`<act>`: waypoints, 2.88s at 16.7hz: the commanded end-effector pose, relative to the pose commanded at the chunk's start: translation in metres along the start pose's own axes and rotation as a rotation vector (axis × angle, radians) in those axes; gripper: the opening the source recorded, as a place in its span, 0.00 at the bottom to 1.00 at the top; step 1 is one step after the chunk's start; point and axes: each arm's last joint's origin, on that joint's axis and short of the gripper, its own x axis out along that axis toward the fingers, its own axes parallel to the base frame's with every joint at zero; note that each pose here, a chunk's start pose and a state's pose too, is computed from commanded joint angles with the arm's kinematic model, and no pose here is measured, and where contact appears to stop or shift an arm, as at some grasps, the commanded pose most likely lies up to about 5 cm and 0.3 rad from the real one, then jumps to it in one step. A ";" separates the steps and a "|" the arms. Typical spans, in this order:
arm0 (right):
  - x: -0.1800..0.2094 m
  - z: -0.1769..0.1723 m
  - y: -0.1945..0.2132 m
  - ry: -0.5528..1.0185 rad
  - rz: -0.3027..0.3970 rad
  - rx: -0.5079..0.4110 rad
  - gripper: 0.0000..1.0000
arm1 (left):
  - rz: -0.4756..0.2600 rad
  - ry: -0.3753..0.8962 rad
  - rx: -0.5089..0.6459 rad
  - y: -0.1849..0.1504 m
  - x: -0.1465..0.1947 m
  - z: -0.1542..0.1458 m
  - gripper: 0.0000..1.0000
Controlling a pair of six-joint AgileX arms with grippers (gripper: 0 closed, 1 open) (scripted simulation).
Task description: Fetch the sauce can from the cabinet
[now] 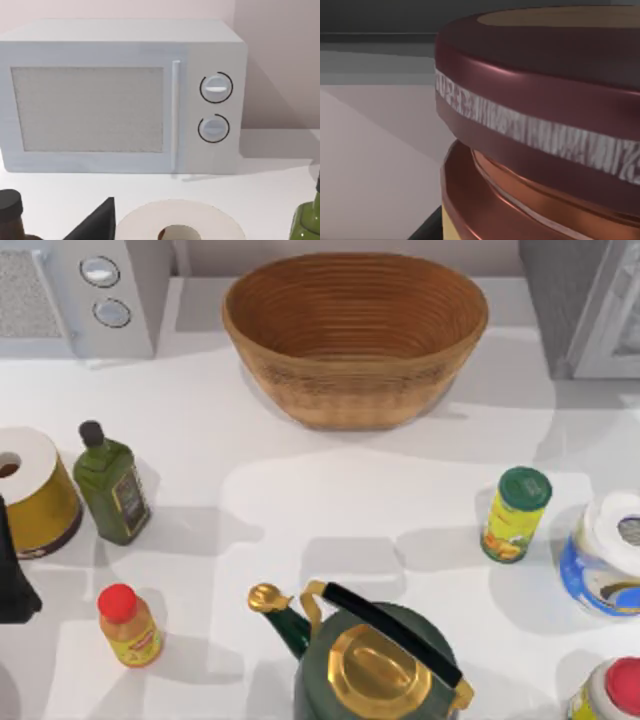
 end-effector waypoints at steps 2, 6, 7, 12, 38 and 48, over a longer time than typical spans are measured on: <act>-0.004 -0.014 -0.002 0.006 0.001 -0.002 0.00 | 0.000 0.000 0.000 0.000 0.000 0.000 1.00; -0.013 -0.041 -0.005 0.004 0.006 0.000 0.00 | 0.000 0.000 0.000 0.000 0.000 0.000 1.00; -0.016 -0.048 -0.006 0.000 0.007 0.002 0.00 | 0.000 0.000 0.000 0.000 0.000 0.000 1.00; -0.025 -0.085 -0.010 -0.001 0.009 0.004 0.00 | 0.000 0.000 0.000 0.000 0.000 0.000 1.00; -0.036 -0.278 -0.020 0.010 0.015 0.001 0.00 | 0.000 0.000 0.000 0.000 0.000 0.000 1.00; -0.028 -0.261 -0.012 -0.029 0.110 0.009 0.00 | 0.000 0.000 0.000 0.000 0.000 0.000 1.00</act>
